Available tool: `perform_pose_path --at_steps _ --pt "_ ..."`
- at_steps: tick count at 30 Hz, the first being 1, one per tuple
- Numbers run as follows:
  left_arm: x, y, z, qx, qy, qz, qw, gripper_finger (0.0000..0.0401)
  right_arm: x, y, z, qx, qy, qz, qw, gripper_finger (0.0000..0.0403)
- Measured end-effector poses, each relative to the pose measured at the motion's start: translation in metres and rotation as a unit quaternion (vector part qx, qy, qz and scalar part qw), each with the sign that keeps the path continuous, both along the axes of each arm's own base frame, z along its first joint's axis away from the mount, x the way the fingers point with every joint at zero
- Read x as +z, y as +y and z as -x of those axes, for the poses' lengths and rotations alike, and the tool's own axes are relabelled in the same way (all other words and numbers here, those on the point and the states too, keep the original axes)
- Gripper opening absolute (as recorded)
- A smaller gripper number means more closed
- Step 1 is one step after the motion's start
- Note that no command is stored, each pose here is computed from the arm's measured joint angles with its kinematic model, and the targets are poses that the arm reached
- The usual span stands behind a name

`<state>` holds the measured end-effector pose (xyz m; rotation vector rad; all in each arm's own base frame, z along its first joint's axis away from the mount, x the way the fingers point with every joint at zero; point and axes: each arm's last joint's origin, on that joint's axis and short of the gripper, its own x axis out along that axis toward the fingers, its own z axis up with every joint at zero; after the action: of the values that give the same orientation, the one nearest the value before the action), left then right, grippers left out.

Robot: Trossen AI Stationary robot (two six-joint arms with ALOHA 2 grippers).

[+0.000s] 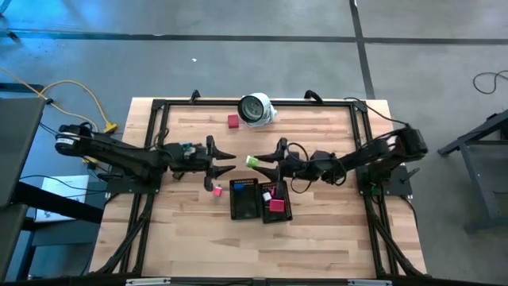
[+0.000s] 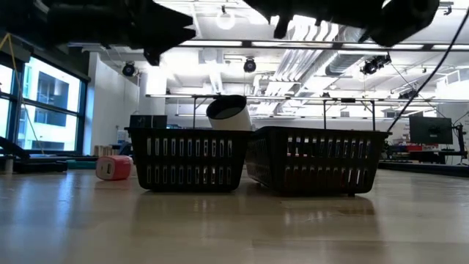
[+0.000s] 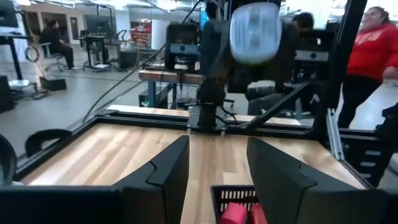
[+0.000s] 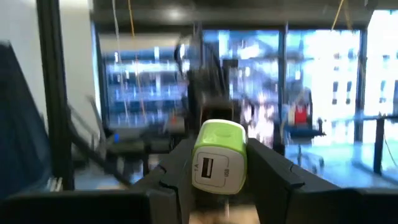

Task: Pick & Place Office items
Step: Put the green charger adapter into the right black bin

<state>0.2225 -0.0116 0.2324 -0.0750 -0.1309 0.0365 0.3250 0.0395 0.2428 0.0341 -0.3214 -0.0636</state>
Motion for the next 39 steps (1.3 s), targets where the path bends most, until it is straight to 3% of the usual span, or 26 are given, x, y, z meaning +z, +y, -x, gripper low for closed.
perform_pose_path --at_steps 5,11,24,39 --pt "-0.007 0.000 -0.012 -0.023 -0.029 0.003 0.999 0.0155 -0.021 -0.003 -0.010 0.008 -0.043 0.004 0.999 0.0111" --pt "-0.013 -0.002 -0.021 -0.049 -0.072 0.000 0.996 0.0155 -0.041 -0.006 -0.017 0.017 -0.028 0.008 0.999 0.0111" --pt "-0.030 -0.001 -0.033 -0.096 -0.131 0.014 0.987 0.0155 -0.037 -0.007 -0.018 0.028 -0.039 0.014 0.999 0.0111" --pt "-0.017 -0.003 -0.041 -0.129 -0.156 0.001 0.979 0.0155 -0.025 -0.006 -0.026 0.039 -0.058 0.019 0.997 0.0111"
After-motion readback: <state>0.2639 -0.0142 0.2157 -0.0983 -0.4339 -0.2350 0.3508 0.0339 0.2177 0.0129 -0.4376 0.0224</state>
